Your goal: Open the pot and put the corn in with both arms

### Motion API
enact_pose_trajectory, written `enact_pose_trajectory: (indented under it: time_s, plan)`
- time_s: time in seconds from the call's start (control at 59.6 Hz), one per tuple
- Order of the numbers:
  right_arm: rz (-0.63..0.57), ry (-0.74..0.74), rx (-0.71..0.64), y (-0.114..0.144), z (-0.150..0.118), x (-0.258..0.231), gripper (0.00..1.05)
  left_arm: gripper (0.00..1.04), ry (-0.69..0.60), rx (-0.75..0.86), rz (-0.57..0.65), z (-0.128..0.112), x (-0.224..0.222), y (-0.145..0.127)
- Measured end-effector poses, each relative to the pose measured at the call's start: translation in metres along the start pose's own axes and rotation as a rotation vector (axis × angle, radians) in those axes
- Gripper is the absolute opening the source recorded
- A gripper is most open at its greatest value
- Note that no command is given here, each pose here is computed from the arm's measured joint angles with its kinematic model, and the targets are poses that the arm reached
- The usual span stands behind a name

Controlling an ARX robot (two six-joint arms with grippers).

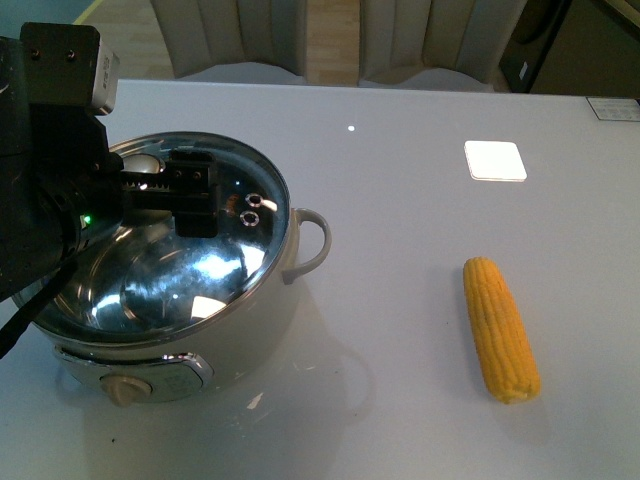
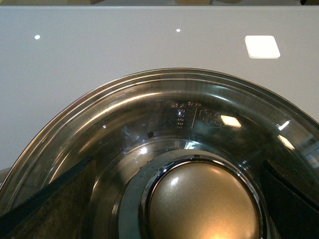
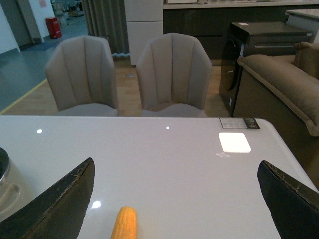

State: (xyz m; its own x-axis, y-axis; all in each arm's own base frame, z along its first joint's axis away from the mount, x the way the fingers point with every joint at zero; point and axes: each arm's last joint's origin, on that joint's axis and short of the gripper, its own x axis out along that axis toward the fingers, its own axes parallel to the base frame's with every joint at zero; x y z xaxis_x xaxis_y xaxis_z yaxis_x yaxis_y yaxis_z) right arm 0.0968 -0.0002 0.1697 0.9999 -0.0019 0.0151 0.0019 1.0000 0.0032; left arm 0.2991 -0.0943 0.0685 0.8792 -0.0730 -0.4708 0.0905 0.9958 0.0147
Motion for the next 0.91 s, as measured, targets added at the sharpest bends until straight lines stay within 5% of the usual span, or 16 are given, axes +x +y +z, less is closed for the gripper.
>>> enact_pose_trajectory:
  time_s: [0.201,0.487,0.906]
  plan:
    - [0.000,0.000,0.000,0.0000,0.0000,0.0000,0.96,0.97,-0.005,0.000,-0.003,-0.0018,0.0022,-0.0017]
    - [0.000,0.000,0.000,0.0000,0.0000,0.0000,0.96,0.45,-0.017,0.002,0.006,-0.0025,0.0024,-0.0042]
    - [0.000,0.000,0.000,0.0000,0.0000,0.0000,0.96,0.44,-0.029,0.031,0.026,0.0047,-0.0025,-0.0059]
